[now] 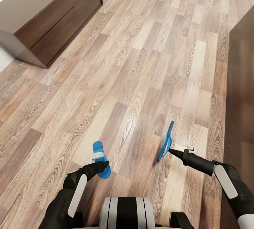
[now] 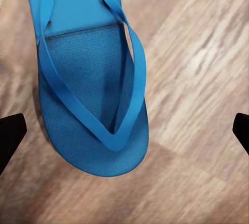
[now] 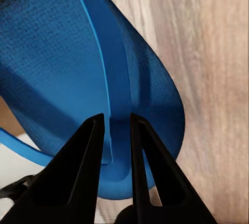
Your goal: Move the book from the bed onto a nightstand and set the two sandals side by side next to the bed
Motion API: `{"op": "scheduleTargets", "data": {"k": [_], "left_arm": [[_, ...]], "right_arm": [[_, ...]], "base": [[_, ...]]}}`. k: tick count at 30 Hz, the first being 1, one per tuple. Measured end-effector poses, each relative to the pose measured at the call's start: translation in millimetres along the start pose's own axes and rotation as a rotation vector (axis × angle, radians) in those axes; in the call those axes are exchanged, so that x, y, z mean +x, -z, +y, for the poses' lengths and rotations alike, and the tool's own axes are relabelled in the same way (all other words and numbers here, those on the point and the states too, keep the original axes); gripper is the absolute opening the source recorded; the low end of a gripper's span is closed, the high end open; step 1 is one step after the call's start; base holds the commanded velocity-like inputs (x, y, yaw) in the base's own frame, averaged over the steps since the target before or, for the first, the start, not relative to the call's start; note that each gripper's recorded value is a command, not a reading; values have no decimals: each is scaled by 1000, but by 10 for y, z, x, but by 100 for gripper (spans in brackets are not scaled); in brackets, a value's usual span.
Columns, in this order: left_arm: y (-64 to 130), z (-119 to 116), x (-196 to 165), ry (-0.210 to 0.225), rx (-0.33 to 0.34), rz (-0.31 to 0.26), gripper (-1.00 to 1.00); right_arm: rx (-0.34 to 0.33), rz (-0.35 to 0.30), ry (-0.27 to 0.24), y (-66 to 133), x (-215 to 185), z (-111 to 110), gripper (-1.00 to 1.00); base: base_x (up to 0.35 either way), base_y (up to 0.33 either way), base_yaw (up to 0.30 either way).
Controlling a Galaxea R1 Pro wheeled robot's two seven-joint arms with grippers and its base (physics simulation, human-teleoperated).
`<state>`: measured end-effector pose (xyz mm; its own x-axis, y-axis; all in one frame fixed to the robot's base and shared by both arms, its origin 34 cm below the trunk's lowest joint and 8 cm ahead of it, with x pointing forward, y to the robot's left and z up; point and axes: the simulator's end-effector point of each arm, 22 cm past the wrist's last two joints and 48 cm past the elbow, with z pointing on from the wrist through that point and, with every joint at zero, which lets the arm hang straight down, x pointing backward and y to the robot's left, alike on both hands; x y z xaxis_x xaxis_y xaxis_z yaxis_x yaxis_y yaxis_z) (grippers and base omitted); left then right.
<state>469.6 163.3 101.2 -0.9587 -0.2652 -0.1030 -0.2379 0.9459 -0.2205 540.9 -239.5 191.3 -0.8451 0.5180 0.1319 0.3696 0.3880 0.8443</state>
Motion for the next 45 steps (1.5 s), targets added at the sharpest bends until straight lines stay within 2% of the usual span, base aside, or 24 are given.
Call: {"op": "scheduleTargets", "data": {"k": [3, 6, 11, 40, 45], "left_arm": [[0, -1, 0, 0, 0, 0, 100], [0, -7, 1, 0, 2, 0, 100], [0, -14, 2, 0, 5, 1, 100], [0, -23, 2, 0, 7, 1, 100], [-68, 14, 87, 4, 2, 20, 100]], "right_arm": [[-17, 10, -4, 2, 4, 66, -100], [-112, 29, -13, 103, -18, 286, -100], [-151, 45, -11, 231, -60, 374, -100], [-153, 51, -10, 232, -48, 380, -100], [-141, 59, -25, 197, -12, 274, -100]], "base": [[0, 0, 0], [0, 0, 0], [0, 0, 0], [53, 0, 0], [0, 0, 0]]}}
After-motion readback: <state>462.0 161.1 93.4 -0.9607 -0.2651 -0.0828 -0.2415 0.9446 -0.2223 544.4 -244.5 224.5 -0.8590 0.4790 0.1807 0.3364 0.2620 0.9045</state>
